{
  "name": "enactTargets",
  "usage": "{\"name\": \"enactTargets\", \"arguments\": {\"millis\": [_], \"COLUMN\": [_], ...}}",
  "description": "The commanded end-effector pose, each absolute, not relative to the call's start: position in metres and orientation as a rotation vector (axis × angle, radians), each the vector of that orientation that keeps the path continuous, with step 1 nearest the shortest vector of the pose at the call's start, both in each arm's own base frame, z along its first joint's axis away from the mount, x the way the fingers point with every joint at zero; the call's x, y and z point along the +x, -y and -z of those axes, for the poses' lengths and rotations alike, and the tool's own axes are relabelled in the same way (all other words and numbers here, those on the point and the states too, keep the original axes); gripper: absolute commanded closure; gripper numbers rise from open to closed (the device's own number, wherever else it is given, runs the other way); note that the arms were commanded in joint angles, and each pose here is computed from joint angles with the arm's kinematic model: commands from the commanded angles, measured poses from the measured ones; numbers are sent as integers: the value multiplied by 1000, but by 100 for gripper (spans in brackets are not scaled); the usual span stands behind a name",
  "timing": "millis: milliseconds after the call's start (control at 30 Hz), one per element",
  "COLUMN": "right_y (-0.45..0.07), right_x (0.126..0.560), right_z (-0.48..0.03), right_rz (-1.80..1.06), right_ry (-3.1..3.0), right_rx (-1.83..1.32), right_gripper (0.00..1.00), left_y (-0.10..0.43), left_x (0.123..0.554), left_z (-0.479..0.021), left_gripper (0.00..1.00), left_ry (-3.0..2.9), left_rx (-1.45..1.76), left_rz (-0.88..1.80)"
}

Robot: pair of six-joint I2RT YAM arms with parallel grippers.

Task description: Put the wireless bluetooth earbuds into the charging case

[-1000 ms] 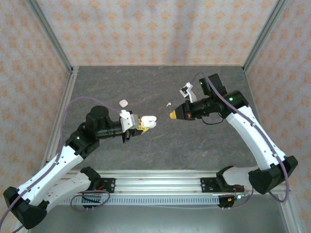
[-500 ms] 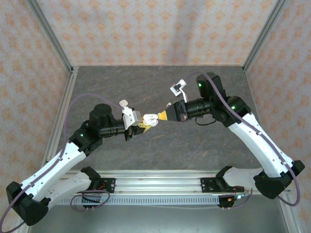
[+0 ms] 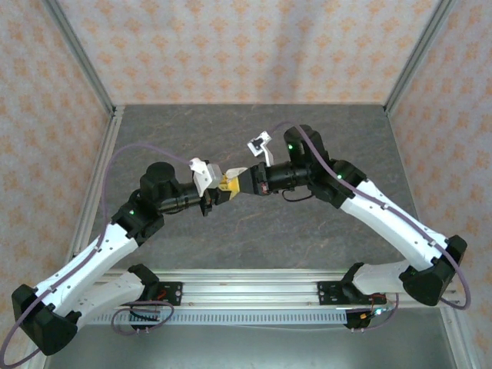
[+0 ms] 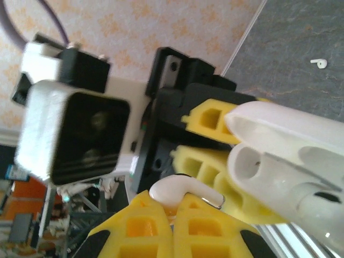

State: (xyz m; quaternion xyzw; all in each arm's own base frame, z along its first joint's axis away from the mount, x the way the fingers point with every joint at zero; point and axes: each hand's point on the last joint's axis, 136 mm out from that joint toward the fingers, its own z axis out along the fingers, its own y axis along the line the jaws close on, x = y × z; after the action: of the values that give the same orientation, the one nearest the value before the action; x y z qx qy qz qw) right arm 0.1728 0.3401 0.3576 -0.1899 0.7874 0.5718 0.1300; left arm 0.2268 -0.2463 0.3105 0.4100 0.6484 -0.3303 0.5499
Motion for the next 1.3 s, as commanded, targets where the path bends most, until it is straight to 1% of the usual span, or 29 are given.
{"name": "enactTargets", "arguments": {"millis": [0, 333, 567, 867, 1267], "right_y": [-349, -340, -343, -352, -350], "right_x": [189, 207, 209, 205, 206], "right_z": [-376, -379, -379, -376, -362], "right_rz": [-1685, -1638, -1716, -1759, -1751], "right_ry": [-2176, -2120, -2090, -2092, -2123], "right_rx": [-458, -285, -205, -194, -123], "right_gripper": [100, 100, 100, 100, 100], "left_y": [245, 241, 239, 237, 232], "left_x": [232, 231, 234, 237, 243], "left_z": [-328, -331, -334, -334, -340], "left_gripper": [100, 100, 100, 100, 100], "left_ry": [-1481, -1467, -1460, -1470, -1465], "left_rx": [900, 868, 839, 818, 771], "left_rz": [778, 772, 766, 748, 719]}}
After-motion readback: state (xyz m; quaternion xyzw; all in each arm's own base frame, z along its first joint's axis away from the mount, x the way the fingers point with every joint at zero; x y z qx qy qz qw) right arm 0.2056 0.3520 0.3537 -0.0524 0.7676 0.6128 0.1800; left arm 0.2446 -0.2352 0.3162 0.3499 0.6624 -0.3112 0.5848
